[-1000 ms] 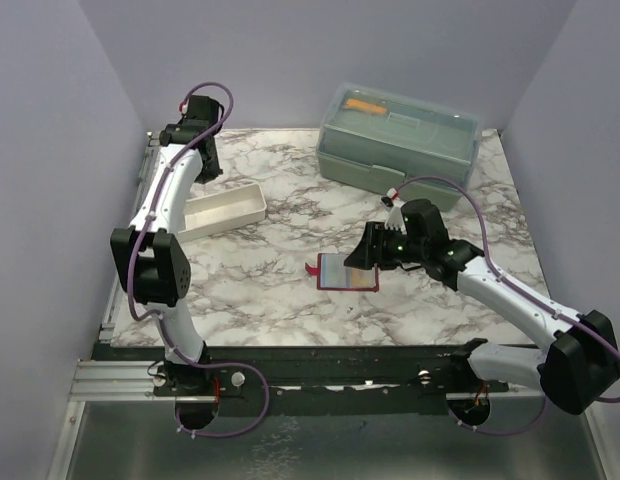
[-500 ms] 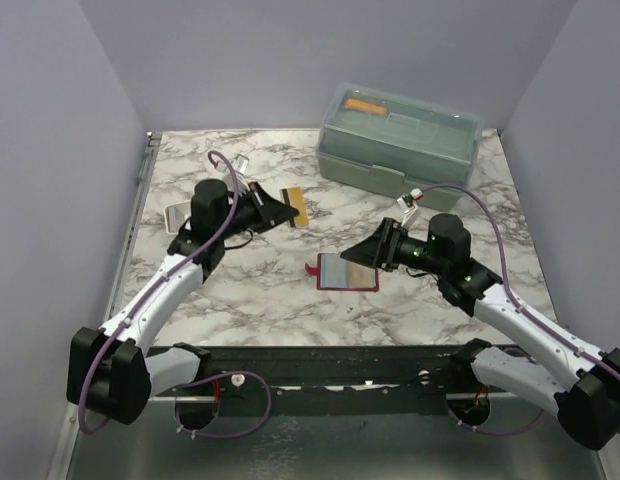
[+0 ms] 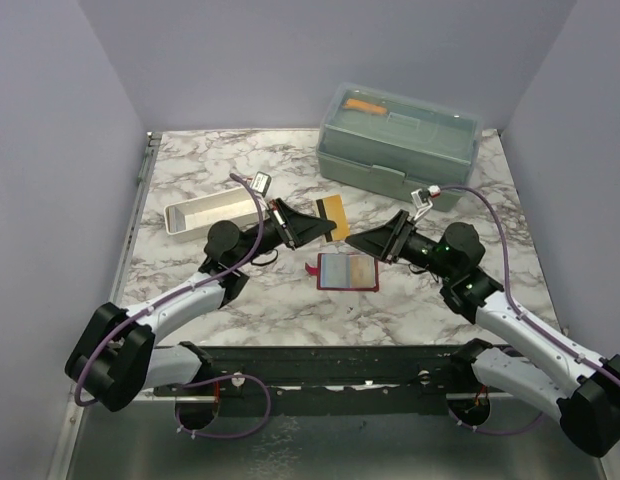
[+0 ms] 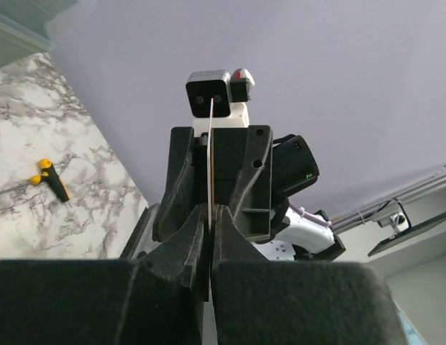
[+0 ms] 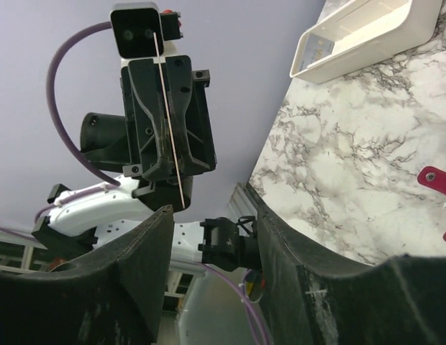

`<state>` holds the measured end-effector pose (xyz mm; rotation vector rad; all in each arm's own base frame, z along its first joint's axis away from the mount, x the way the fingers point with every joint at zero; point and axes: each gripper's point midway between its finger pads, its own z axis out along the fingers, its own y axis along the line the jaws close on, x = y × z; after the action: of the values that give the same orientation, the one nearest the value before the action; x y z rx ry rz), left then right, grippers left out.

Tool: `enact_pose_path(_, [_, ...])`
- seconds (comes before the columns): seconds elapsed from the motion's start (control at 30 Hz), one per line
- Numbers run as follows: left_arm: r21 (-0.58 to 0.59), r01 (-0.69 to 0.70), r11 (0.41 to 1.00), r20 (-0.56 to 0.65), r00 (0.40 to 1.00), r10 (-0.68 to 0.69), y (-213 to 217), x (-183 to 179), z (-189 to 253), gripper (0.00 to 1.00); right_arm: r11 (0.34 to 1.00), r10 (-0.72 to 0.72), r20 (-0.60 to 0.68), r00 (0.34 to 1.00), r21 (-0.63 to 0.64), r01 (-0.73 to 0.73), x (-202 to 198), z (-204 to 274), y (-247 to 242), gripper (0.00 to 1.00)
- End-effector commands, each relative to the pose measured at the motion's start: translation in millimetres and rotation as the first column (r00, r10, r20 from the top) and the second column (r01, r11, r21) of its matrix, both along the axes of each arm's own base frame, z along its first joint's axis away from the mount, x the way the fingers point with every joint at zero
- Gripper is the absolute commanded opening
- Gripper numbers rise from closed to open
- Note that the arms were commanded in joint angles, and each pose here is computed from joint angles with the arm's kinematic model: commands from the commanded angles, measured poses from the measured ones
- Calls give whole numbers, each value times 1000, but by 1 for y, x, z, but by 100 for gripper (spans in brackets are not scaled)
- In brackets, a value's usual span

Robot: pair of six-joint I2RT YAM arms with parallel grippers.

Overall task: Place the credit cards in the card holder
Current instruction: Insert the credit card into the card holder.

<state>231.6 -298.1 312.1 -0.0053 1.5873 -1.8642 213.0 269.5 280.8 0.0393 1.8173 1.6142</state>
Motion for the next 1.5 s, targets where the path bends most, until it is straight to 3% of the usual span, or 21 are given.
enact_pose_path(0.0, [-81,83,993,28,996,-81,-7,-16,12,0,996,-28,47,999,89,24,1,16,-3,50])
enact_pose_path(0.2, [-71,108,992,24,994,-107,-13,-19,6,0,994,-44,54,998,106,38,2,16,-5,34])
enact_pose_path(0.47, [-45,140,989,-2,990,-141,-18,-25,-8,0,992,-38,58,998,120,31,3,11,-3,24])
enact_pose_path(0.6, [-22,163,986,-16,986,-163,-23,-26,-19,0,995,-60,54,997,86,55,7,2,-5,1])
enact_pose_path(0.63, [-11,166,986,-24,986,-166,-24,-26,-24,0,995,-78,50,996,60,75,9,-4,-7,0])
enact_pose_path(0.7, [36,160,986,-66,985,-157,-27,-21,-40,17,992,-127,26,992,-24,128,15,-23,-14,0])
enact_pose_path(0.8, [188,123,974,-178,980,-90,-29,-9,-80,54,953,-208,-78,975,-239,184,20,-79,-32,0])
enact_pose_path(0.9, [433,96,896,-322,945,55,-20,4,-138,69,905,-224,-143,964,-397,152,15,-132,-48,0])
enact_pose_path(0.97, [548,114,829,-350,931,103,-15,9,-165,69,906,-165,-175,971,-416,79,6,-155,-50,0])
enact_pose_path(1.1, [617,206,759,-392,917,70,-19,9,-195,65,933,-52,-201,978,-358,-24,-5,-177,-49,0])
enact_pose_path(1.3, [814,218,539,-391,892,228,10,23,-248,72,934,-44,-232,972,-354,-43,1,-196,-58,0])
enact_pose_path(1.47, [842,244,482,-404,877,261,14,26,-269,70,938,-45,-252,967,-345,-46,5,-206,-61,0])
